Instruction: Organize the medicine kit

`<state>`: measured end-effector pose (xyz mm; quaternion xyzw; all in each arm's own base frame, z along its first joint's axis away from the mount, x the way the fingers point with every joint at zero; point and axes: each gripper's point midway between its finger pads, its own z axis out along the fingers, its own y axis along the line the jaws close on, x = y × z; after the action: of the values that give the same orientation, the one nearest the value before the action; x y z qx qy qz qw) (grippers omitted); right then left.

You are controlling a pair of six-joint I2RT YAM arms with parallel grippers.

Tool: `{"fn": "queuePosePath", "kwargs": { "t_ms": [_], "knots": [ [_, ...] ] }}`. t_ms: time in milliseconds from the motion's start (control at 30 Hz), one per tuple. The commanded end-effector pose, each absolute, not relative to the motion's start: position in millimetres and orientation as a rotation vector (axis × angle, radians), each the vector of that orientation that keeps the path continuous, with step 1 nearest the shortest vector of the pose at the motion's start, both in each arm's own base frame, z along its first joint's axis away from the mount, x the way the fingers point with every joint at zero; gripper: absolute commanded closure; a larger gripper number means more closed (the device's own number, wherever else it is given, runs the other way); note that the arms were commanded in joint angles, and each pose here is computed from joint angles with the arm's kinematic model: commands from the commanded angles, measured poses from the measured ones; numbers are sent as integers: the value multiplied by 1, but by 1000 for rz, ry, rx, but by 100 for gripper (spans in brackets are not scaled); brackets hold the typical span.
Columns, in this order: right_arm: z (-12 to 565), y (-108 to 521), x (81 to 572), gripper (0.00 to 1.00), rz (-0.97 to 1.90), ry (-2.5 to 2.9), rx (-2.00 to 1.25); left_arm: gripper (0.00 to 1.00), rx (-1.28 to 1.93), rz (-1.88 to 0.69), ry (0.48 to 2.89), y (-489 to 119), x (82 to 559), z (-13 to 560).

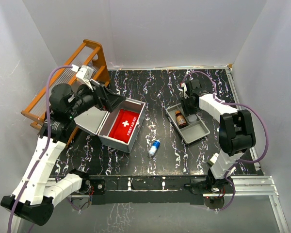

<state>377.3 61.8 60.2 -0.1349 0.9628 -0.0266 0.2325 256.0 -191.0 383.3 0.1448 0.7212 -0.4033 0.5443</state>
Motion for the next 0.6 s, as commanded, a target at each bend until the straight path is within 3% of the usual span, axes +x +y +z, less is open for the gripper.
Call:
{"fn": "queuePosePath", "kwargs": {
  "t_ms": [0, 233, 567],
  "knots": [
    [70, 64, 393, 68, -80, 2569, -398, 1, 375, -991, 1679, -197, 258, 390],
    [56, 68, 394, 67, -59, 2602, -405, 1, 372, -1027, 1681, -204, 264, 388],
    [70, 74, 398, 49, -12, 2562, -353, 2, 323, -1027, 1682, -201, 267, 393]
  ]
}}
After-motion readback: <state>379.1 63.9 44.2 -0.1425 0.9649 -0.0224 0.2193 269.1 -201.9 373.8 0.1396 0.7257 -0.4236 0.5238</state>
